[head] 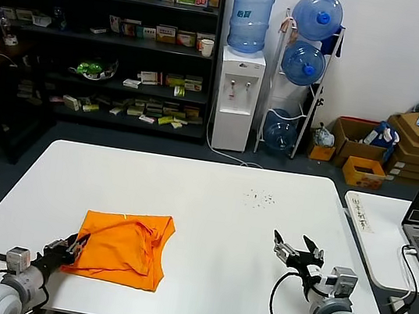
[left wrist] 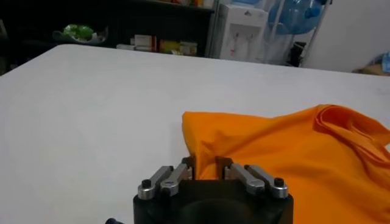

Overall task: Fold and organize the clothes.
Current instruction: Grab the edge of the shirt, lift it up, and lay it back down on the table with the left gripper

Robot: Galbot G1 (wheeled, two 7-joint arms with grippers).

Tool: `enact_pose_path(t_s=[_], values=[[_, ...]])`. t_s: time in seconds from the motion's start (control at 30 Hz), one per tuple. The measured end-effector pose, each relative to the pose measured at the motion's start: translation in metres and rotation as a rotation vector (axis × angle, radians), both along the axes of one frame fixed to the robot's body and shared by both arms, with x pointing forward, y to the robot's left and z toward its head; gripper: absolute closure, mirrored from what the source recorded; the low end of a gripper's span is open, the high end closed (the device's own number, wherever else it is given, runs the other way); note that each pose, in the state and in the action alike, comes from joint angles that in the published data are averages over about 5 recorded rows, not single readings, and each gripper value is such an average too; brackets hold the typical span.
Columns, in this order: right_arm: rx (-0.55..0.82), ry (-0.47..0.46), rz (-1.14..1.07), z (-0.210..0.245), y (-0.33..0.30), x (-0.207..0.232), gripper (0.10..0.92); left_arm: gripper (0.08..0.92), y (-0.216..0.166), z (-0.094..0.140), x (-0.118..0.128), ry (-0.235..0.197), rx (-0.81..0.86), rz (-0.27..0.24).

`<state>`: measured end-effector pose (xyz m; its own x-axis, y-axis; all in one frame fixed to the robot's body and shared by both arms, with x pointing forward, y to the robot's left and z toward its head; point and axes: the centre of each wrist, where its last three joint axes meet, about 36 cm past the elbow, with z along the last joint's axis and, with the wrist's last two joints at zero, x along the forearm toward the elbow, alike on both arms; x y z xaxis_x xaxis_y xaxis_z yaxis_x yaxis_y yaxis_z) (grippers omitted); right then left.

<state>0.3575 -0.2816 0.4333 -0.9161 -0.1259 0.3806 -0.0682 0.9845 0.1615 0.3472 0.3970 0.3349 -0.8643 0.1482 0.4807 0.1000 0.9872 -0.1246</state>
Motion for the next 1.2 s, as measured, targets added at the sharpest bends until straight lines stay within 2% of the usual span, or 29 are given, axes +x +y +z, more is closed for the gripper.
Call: enact_pose_path(t_s=[0.17,0.27,0.6,0.87,1.03,1.2], values=[[0.001,0.001,-0.001,0.0,0.0,-0.001,0.2,0.846,-0.004,0.003,-0.003,-0.006,-0.01,0.003],[0.001,0.001,-0.002,0.0,0.0,-0.001,0.2,0.892,-0.008,0.006,-0.005,-0.019,-0.016,0.006],[0.004,0.002,-0.004,-0.002,0.001,0.0,0.2,0.895,-0.031,0.033,-0.011,-0.106,-0.005,-0.001],[0.005,-0.002,-0.002,-0.002,0.002,0.001,0.2,0.895,-0.053,0.076,-0.021,-0.169,0.086,-0.056],[0.008,-0.006,-0.001,-0.002,0.001,0.002,0.2,0.895,-0.042,0.096,-0.022,-0.187,0.213,-0.079],[0.014,-0.01,0.003,-0.003,0.003,0.004,0.2,0.895,-0.016,0.111,-0.019,-0.183,0.355,-0.086]])
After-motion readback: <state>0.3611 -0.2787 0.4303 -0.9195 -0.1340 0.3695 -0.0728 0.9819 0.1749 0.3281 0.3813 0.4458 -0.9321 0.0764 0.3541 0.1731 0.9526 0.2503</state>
